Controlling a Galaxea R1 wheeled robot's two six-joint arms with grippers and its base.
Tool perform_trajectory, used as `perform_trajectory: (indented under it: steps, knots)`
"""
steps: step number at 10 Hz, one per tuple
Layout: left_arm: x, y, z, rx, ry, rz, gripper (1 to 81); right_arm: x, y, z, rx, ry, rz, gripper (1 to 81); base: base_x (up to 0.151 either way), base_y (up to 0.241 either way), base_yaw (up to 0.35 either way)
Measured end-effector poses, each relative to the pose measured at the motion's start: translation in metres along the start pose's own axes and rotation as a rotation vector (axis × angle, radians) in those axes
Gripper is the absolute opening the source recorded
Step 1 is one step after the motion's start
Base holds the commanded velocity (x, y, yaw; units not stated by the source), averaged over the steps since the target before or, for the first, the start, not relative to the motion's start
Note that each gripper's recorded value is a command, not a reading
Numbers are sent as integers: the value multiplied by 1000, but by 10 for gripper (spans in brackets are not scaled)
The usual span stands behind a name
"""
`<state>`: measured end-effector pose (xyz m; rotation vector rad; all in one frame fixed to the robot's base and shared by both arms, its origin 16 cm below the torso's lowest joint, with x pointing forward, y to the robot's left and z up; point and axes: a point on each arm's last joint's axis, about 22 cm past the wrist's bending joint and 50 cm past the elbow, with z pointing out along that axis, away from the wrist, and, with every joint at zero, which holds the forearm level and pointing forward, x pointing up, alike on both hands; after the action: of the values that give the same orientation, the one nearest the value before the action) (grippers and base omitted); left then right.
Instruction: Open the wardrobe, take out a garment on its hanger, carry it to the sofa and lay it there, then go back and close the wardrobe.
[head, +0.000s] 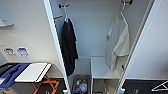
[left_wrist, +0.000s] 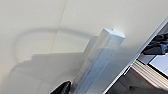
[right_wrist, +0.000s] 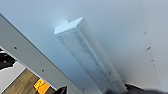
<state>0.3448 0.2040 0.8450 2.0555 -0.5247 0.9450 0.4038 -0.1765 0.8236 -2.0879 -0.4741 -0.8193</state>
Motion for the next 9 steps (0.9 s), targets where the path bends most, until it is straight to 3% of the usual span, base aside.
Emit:
perform_trajectory:
  steps: [2,3,4,6,9]
  knots:
    - [-2,5,-1,-7,1,-21,811,2,-2,3,6,4,0,811,0,0,0]
    - [-44,65,0,-109,-102,-98,811,0,2,-1,-3,7,4,811,0,0,0]
    - [-67,121,9,-212,-143,-150,811,-2,4,-6,-12,15,7,811,0,0,0]
    - [-49,85,-12,-129,-98,-112,811,-7,11,-19,-36,25,16,811,0,0,0]
    - [-65,93,-17,-133,-101,-146,811,-10,14,-28,-49,45,27,811,0,0,0]
